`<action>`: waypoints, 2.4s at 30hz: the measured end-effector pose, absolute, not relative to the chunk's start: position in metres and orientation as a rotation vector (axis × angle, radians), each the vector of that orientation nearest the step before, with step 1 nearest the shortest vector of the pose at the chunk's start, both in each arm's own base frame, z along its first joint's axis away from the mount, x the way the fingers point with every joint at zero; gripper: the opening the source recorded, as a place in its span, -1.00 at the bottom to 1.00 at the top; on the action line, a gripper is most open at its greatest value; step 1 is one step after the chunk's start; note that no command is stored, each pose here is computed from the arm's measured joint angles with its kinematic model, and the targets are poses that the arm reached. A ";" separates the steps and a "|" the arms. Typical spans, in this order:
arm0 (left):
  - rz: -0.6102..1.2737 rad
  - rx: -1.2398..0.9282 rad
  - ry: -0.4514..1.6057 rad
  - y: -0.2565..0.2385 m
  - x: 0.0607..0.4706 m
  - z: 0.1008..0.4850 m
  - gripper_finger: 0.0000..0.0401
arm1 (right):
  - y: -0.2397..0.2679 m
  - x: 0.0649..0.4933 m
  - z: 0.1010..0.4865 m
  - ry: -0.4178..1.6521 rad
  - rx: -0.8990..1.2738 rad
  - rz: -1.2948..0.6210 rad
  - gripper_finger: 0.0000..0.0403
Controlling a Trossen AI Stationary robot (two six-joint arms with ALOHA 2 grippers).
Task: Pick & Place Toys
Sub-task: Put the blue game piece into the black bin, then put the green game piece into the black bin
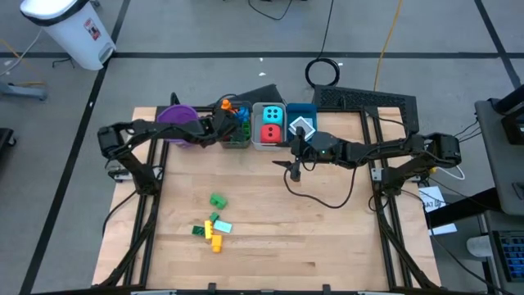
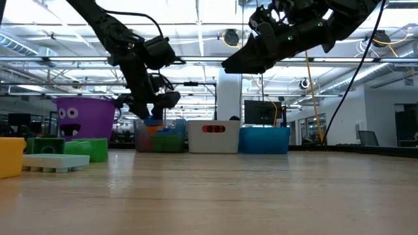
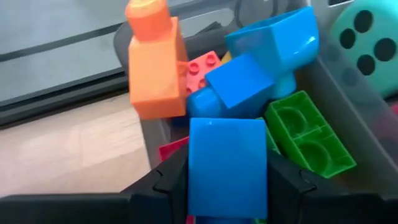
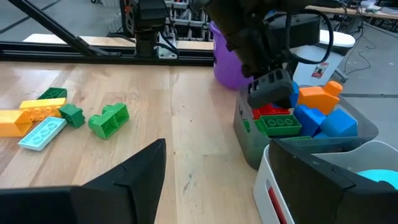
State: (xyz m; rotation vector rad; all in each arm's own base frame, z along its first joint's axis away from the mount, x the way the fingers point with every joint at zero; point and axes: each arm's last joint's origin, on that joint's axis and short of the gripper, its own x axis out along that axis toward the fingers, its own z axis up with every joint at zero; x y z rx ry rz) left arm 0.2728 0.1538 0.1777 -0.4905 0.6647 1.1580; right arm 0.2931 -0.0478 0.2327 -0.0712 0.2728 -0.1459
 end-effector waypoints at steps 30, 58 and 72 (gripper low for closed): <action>0.572 -0.365 0.815 0.050 0.276 0.239 0.67 | -0.048 0.293 0.231 0.293 -0.070 -0.145 0.27; 0.182 0.154 1.251 -0.063 0.220 0.148 0.67 | -0.048 0.293 0.233 0.271 -0.068 -0.146 0.27; 0.183 0.090 1.053 -0.051 0.239 0.144 0.67 | -0.048 0.293 0.233 0.271 -0.068 -0.146 0.27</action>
